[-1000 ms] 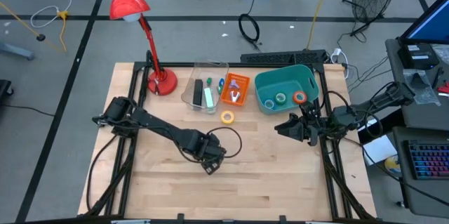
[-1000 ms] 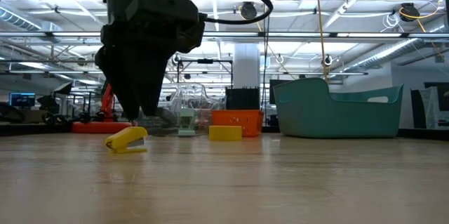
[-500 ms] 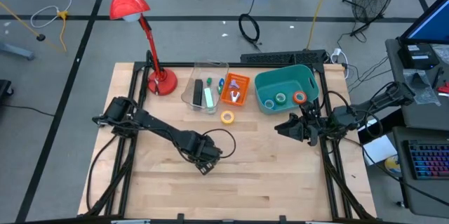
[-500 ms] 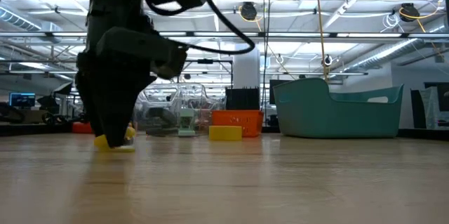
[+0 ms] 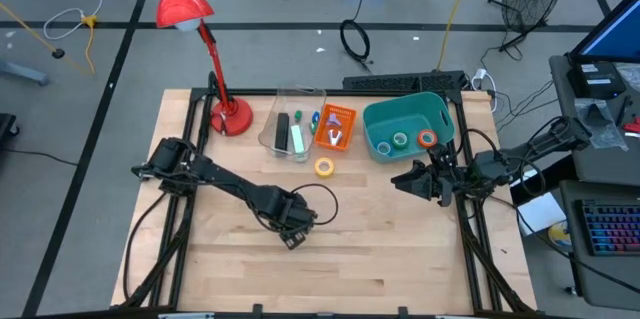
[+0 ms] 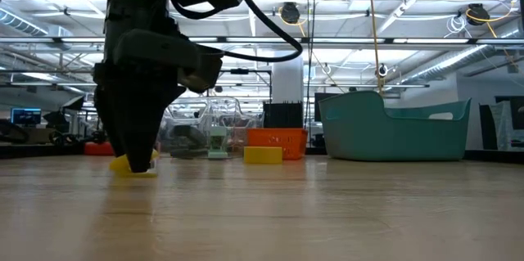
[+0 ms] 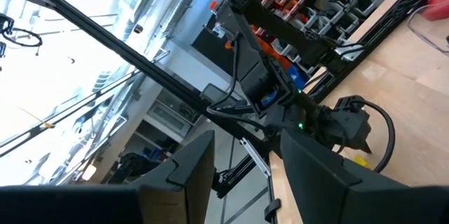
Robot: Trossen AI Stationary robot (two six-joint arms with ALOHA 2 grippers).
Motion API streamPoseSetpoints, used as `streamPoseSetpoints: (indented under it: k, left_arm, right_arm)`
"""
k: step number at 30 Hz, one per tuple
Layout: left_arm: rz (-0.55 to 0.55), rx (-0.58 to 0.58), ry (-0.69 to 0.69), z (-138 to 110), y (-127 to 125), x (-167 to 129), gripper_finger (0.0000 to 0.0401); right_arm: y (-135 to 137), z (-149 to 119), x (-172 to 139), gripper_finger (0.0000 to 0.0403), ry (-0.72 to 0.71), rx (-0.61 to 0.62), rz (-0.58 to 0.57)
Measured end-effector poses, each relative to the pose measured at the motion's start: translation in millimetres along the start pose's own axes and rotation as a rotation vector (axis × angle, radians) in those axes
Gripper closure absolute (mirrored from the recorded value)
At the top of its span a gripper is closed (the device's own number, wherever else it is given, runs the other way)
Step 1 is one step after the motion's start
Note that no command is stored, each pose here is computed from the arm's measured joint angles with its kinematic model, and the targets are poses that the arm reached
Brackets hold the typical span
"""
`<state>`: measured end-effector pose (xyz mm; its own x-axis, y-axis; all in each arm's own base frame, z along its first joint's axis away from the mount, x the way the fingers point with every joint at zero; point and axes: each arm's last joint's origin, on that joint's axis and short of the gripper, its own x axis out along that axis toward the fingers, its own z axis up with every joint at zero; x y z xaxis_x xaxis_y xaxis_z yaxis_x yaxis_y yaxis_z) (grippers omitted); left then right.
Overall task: Pick and place Stapler, Stapler remover, tape
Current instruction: Put the yellow stapler into the transparent bin
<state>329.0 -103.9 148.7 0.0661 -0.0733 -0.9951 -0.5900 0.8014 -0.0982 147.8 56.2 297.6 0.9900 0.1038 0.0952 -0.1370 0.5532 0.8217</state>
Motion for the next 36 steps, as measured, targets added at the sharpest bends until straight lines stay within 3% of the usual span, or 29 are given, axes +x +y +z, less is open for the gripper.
streamPoseSetpoints:
  k: [8,20,26,31,36]
  left_arm:
    - [-0.002,0.020,0.003,0.0,0.0,0.0,0.0170]
    - [-0.051,0.040,-0.002,1.9,-3.8,-0.2,0.0304]
    - [-0.139,0.021,-0.033,9.5,-9.4,-3.4,0.0325]
    - [-0.171,0.024,-0.132,34.6,-15.3,-35.7,0.0315]
    - [-0.147,0.034,-0.320,76.0,-10.7,-101.1,0.0324]
  right_arm:
    - [-0.1,0.0,0.0,0.0245,-0.002,-0.002,-0.002]
    - [-1.3,-1.7,2.2,0.0245,0.006,-0.006,-0.011]
    - [-2.5,-3.4,4.3,0.0245,0.012,-0.007,-0.021]
    - [-3.6,-5.0,6.2,0.0245,0.019,-0.010,-0.029]
    - [-4.1,-5.7,7.0,0.0245,0.021,-0.011,-0.033]
